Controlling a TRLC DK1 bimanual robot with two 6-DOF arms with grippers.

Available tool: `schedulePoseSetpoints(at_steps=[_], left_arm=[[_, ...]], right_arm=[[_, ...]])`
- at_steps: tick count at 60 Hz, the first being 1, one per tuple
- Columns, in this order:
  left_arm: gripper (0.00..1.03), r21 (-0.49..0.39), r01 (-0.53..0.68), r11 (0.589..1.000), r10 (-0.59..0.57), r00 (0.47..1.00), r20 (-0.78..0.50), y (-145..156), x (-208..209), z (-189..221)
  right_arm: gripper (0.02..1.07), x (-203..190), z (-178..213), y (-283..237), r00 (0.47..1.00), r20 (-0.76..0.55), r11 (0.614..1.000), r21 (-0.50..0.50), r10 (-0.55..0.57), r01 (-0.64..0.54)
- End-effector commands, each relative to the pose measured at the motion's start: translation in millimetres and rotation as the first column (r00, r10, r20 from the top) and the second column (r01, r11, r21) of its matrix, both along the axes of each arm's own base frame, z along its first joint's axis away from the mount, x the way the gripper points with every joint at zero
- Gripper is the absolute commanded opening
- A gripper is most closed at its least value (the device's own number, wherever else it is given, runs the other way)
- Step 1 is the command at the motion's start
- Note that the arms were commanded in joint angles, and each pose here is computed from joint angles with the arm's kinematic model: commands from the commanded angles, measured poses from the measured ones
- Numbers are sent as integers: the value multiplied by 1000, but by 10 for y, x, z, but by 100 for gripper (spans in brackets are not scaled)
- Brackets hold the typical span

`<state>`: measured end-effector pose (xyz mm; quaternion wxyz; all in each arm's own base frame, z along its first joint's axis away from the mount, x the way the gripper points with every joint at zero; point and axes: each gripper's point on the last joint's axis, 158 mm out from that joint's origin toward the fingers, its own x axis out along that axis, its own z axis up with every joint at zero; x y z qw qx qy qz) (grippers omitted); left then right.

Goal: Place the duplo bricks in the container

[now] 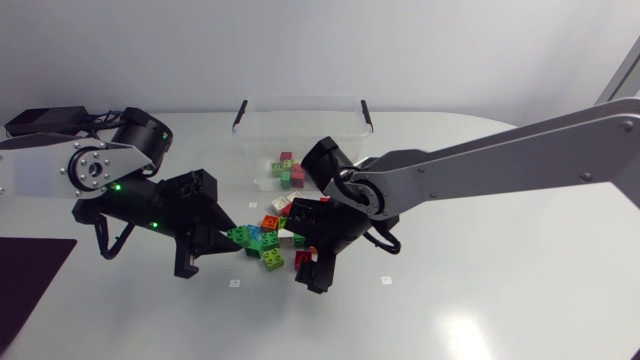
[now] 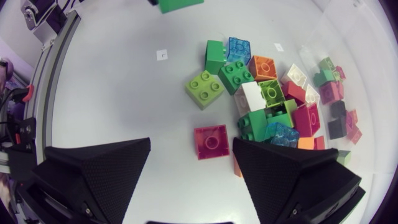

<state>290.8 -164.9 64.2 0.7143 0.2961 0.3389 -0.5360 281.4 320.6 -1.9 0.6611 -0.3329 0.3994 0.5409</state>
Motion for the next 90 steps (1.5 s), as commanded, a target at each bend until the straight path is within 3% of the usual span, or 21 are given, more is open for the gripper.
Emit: schedulePoseSetpoints(at_steps=[1, 27, 52, 60, 62, 65, 85, 90], left_arm=[[23, -38, -47, 998, 47, 999, 24, 1, 132, 217], [23, -213, -249, 945, 273, 958, 92, 82, 826, 827], [23, -326, -369, 870, 412, 909, 72, 86, 1369, 1127], [23, -356, -431, 829, 478, 877, 50, 121, 1657, 1175], [23, -358, -442, 822, 488, 872, 43, 123, 1715, 1174], [23, -369, -453, 811, 503, 863, 45, 122, 1793, 1200], [24, -396, -507, 766, 561, 827, 28, 7, 2328, 1151], [36, -390, -517, 762, 570, 821, 26, -61, 2438, 1095]], right_arm=[[97, 10, -91, 3, 999, -15, 999, -35, 34, -34], [92, 134, -313, -42, 996, -65, 991, -118, 63, -71], [73, 64, -427, -9, 989, -112, 977, -179, 94, -113], [52, -3, -432, 104, 986, -118, 975, -180, 114, -134], [33, -8, -416, 123, 986, -115, 974, -179, 117, -137], [23, -6, -396, 115, 987, -114, 975, -178, 116, -135], [23, 192, 186, -82, 998, -54, 994, -99, 38, -43], [23, 259, 323, -119, 999, -33, 997, -76, 16, -18]])
